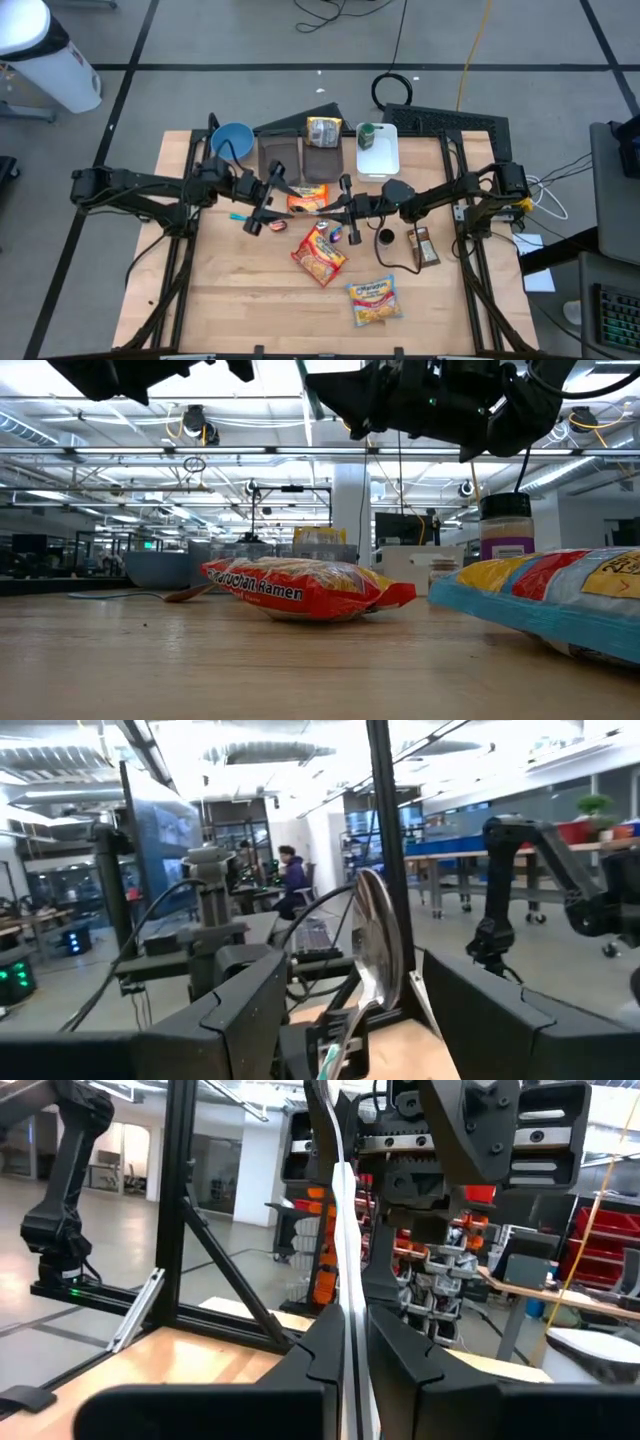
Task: Pick & Place Food Item
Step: Put the blue patterned spoon into the left black bin
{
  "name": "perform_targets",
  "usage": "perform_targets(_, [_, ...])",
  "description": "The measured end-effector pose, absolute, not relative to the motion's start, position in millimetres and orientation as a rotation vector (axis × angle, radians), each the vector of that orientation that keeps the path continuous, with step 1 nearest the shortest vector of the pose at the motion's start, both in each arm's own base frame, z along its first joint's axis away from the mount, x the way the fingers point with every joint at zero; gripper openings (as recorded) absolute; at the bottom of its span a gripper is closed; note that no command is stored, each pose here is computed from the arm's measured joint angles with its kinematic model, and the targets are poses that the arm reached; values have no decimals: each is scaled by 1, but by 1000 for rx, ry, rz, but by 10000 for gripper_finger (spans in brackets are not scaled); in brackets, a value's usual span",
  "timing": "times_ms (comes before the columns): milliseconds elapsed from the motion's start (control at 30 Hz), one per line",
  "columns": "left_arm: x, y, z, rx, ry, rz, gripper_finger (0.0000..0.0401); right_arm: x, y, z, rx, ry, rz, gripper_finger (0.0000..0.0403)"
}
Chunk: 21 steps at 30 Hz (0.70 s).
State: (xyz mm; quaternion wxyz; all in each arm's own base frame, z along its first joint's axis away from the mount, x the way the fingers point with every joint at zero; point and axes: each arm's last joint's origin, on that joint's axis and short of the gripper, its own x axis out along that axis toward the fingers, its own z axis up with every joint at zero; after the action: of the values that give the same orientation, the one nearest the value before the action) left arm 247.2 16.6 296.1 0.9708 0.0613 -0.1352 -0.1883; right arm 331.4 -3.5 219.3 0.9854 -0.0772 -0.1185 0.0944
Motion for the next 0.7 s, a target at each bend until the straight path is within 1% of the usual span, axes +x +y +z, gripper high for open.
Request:
perform_targets(500, [247,16,296,94,-267,-403,245,331,-7,219,-172,-235,177,16])
perform_targets(600, [247,16,296,89,-265,-397,229,331,-7,219,-172,-234,176,16])
perform_targets(700, [247,16,296,88,-265,-398,196,332,-7,218,-170,-221,176,16])
